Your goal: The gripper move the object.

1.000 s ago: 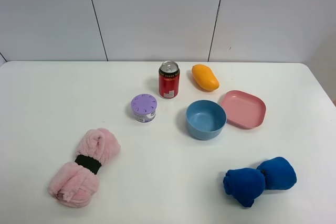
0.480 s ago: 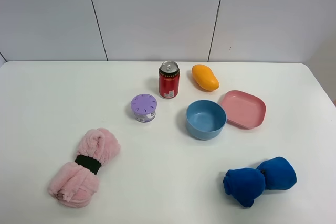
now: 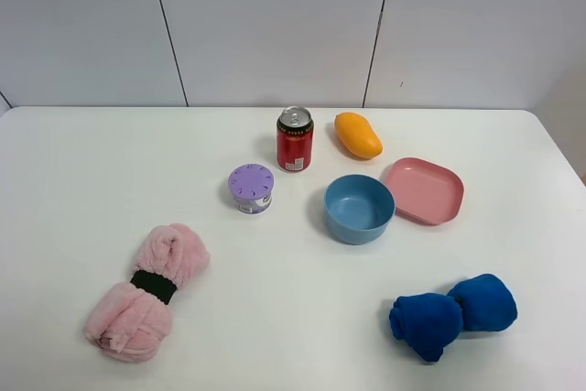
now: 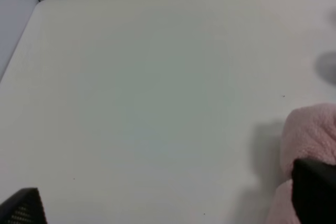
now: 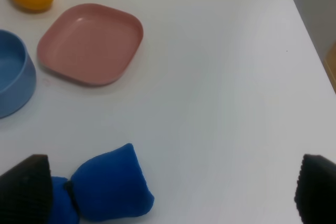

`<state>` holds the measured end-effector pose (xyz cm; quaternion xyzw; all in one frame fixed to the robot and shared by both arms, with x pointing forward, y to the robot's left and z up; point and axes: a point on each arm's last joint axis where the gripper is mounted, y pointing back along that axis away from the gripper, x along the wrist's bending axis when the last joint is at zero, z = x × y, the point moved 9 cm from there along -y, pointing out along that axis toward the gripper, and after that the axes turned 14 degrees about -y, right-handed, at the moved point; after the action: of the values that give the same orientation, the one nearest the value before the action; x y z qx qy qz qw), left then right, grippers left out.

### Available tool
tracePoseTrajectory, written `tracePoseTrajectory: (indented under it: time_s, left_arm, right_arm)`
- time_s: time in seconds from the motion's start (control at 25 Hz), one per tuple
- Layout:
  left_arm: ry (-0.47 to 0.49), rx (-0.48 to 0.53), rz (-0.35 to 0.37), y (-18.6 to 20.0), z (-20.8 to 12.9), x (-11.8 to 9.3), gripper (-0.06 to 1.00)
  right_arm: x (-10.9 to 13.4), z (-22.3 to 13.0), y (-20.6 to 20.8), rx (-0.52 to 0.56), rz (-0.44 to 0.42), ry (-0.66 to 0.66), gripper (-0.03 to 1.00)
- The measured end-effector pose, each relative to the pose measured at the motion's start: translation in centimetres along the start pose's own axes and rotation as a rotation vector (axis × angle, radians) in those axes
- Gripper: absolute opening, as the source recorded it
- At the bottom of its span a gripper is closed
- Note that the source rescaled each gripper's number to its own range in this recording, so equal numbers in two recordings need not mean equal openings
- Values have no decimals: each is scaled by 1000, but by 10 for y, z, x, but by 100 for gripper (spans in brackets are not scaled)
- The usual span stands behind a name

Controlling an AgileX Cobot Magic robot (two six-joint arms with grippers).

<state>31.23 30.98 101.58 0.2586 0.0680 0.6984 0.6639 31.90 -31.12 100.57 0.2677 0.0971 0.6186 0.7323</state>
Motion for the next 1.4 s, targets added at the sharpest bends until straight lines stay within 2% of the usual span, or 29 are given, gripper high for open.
tracePoseTrajectory:
  time_s: [0.64, 1.4]
  left_arm:
    - [0, 0, 0, 0, 0, 0, 100]
    - [0, 0, 0, 0, 0, 0, 100]
  right_arm:
    - [0, 1, 8, -59, 13, -2, 78]
    - [0, 1, 8, -58, 21, 3, 78]
